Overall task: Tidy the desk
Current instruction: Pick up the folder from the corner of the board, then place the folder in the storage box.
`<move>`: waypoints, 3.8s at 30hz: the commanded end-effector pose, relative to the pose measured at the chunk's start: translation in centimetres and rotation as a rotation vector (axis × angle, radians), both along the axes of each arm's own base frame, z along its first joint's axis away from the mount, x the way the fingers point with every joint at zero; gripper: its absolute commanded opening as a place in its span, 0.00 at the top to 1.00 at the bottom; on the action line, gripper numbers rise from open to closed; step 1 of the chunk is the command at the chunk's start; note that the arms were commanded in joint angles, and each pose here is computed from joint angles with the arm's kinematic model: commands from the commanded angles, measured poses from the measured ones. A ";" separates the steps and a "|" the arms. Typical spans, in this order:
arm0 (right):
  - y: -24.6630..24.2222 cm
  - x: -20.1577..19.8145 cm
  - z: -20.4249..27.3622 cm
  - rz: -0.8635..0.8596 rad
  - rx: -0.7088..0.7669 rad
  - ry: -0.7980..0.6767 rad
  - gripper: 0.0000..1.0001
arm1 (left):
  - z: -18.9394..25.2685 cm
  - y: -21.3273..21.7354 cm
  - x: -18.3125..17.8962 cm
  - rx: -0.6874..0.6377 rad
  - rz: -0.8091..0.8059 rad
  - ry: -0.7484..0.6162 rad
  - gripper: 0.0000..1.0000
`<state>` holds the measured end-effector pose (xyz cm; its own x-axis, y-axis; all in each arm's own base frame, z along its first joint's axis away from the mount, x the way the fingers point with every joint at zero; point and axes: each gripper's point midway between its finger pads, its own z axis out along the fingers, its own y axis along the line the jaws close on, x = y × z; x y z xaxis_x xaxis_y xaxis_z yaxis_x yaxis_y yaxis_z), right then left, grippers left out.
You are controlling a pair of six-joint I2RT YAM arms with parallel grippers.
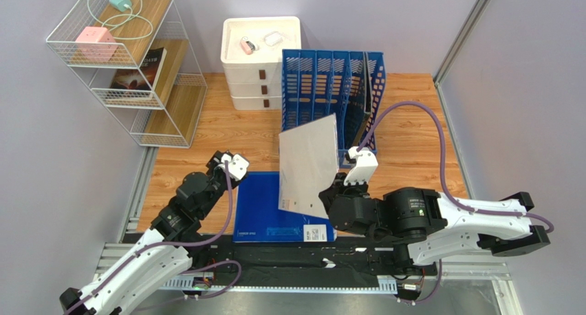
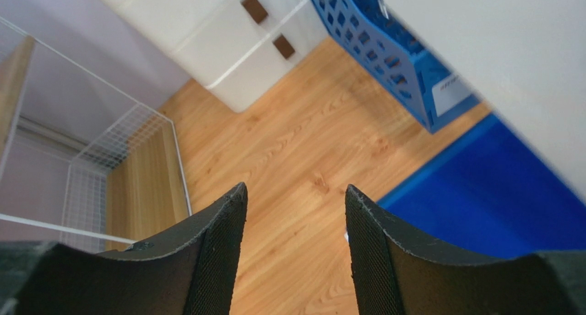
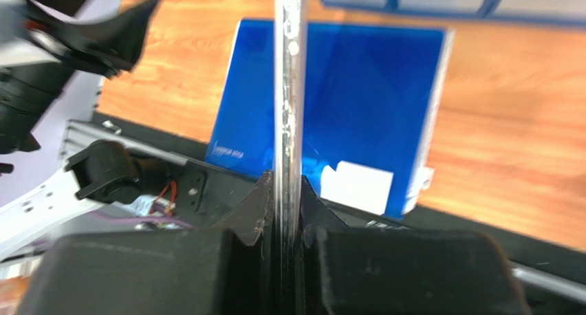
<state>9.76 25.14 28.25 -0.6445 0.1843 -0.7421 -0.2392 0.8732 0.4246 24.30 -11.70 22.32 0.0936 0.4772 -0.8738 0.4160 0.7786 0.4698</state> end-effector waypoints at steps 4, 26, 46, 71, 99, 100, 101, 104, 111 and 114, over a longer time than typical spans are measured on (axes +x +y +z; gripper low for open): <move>-4.4 3.9 7.7 -0.161 -0.164 -0.275 1.00 | -0.6 0.7 0.6 -0.042 0.050 0.006 0.39; -14.2 7.1 10.1 -0.278 -0.305 -0.178 1.00 | -0.1 1.4 0.3 -0.077 0.058 -0.032 0.39; -16.1 7.0 8.2 -0.283 -0.375 -0.129 1.00 | -0.5 1.1 0.5 -0.063 0.049 -0.021 0.39; -13.1 14.2 10.1 -0.305 -0.597 -0.124 1.00 | -0.2 1.3 0.0 -0.070 0.036 -0.031 0.40; -7.8 17.4 11.4 -0.167 -0.391 -0.054 1.00 | 0.0 1.5 -0.3 -0.072 0.032 -0.046 0.40; -7.7 17.6 11.2 -0.168 -0.399 -0.052 1.00 | -0.1 1.5 -0.4 -0.070 0.032 -0.045 0.40; -7.7 17.8 11.2 -0.170 -0.407 -0.052 1.00 | 0.0 1.5 -0.4 -0.071 0.032 -0.046 0.40; -7.9 18.5 10.1 -0.179 -0.448 -0.032 1.00 | 0.0 1.5 -0.4 -0.069 0.032 -0.047 0.40; -10.1 19.5 9.1 -0.225 -0.508 -0.011 1.00 | -0.3 1.4 -0.3 -0.066 0.026 -0.042 0.40; -11.2 19.6 9.3 -0.246 -0.506 -0.007 1.00 | -0.3 1.3 -0.3 -0.067 0.026 -0.040 0.40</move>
